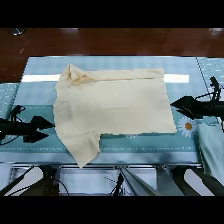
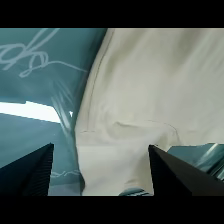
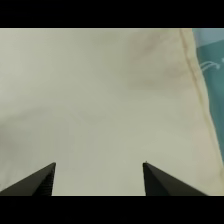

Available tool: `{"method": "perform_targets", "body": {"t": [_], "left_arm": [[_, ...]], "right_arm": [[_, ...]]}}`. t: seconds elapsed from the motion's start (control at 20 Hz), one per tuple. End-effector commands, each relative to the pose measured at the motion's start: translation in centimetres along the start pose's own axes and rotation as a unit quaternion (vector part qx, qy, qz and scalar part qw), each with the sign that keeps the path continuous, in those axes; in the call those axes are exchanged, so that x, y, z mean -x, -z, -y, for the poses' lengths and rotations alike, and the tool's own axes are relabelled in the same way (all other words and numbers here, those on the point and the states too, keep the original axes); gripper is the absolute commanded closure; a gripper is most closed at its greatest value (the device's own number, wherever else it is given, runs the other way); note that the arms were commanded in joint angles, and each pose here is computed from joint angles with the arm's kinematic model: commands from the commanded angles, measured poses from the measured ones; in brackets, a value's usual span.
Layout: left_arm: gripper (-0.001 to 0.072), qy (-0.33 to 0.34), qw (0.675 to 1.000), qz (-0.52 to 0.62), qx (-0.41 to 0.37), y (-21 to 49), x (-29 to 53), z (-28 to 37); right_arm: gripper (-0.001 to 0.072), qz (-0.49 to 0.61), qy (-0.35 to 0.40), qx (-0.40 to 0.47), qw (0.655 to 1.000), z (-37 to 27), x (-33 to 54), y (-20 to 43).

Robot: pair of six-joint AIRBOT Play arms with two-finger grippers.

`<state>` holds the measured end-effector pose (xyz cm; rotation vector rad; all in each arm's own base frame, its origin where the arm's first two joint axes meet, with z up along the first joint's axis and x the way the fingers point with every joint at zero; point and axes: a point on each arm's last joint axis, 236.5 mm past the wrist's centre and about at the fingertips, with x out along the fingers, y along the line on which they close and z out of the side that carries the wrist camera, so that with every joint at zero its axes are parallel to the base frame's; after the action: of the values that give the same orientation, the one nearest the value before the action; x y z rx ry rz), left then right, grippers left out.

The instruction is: Fold the shirts.

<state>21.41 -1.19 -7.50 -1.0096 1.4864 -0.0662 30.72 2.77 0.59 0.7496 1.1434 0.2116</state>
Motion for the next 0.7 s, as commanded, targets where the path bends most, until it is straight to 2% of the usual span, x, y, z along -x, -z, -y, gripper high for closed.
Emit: {"method": "perform_targets", "body": {"t": [0.0,0.1,0.35,0.4,0.45,0.5,0.65], "left_arm": [[0.0003,0.029,0.999,0.017,0.002,0.4,-1.9,-0.1],[0.0003,0.041,0.999,0.028,0.016,0.3,-2.7,-0.1],[0.0006,0.075,0.996,0.048,-0.031,-0.1,-4.6,2.1],[0.0050,0.069,0.996,0.046,-0.037,-0.1,-4.9,2.1],[0.0344,0.067,0.996,0.043,-0.044,0.0,-5.2,2.1],[0.0698,0.067,0.996,0.038,-0.048,0.1,-5.3,2.2],[0.0687,0.070,0.995,0.038,-0.057,0.0,-5.0,2.5]], "right_arm": [[0.0093,-0.002,-0.041,0.000,0.999,-2.1,-0.2,0.6],[0.0093,-0.010,-0.042,0.010,0.999,-2.7,-0.6,1.1],[0.0093,0.012,-0.036,0.009,0.999,-3.3,-1.4,0.1],[0.0093,0.028,-0.021,0.006,0.999,-2.3,-1.0,-0.7],[0.0093,0.043,0.006,0.000,0.999,-0.4,-0.5,-1.5],[0.0093,0.052,0.044,-0.024,0.997,2.3,0.3,-2.0],[0.0093,0.030,0.154,-0.074,0.985,9.9,3.3,-0.3]]}}
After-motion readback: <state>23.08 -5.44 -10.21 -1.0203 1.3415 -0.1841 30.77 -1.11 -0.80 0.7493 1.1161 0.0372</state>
